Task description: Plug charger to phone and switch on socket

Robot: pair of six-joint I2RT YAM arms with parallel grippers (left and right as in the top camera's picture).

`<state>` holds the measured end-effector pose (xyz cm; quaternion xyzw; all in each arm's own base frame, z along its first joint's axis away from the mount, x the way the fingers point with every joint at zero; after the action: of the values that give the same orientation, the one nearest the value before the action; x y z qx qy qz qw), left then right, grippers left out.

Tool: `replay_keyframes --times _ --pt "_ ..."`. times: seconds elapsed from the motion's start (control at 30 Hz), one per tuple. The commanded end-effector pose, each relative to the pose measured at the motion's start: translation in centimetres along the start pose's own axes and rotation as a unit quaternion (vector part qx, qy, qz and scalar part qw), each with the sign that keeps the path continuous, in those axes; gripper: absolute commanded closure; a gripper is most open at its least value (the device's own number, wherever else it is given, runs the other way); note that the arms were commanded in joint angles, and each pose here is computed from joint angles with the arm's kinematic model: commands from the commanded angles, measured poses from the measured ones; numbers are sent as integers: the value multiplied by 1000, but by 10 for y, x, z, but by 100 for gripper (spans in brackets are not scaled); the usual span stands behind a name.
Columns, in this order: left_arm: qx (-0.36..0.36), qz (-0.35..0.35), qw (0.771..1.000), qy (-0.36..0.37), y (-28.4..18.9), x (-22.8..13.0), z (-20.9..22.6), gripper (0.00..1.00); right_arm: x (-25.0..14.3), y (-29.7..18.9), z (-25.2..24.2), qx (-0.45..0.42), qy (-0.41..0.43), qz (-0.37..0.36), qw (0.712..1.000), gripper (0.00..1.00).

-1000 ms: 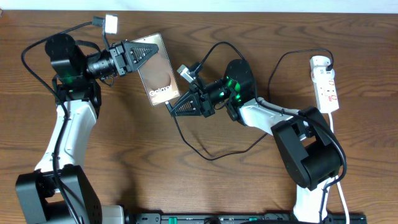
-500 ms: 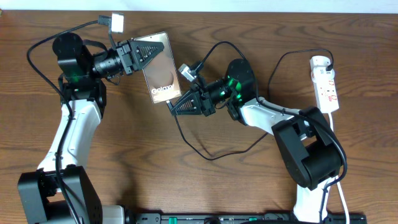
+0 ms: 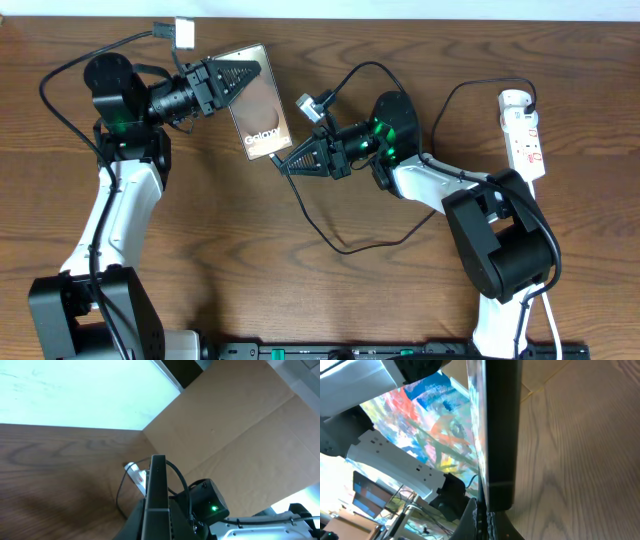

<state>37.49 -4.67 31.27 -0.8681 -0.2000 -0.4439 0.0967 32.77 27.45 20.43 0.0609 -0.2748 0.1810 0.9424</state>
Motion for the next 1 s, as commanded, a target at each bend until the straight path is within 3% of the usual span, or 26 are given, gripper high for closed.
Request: replay_keyframes --times 0.0,0.33,0.97 --pt "3 -5 1000 -5 4 1 -1 93 12 -6 3 -17 -13 -41 999 99" --pt "54 -48 997 -29 3 9 8 92 19 -14 0 -30 9 -74 997 99" --pt "45 -52 998 -4 3 11 5 93 25 -28 -1 -41 13 -101 994 99"
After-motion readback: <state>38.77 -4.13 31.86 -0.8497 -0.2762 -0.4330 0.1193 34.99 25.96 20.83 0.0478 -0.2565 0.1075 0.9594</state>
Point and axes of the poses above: each gripper's point midway between its finger pads, its own y axis out along the fingers, its own z axis along the line the jaws close on, x = y × z, the point moved 8 cm from there along -y, back along the fingers, and after that the axes turned 10 degrees about y, right-handed, at the moved point
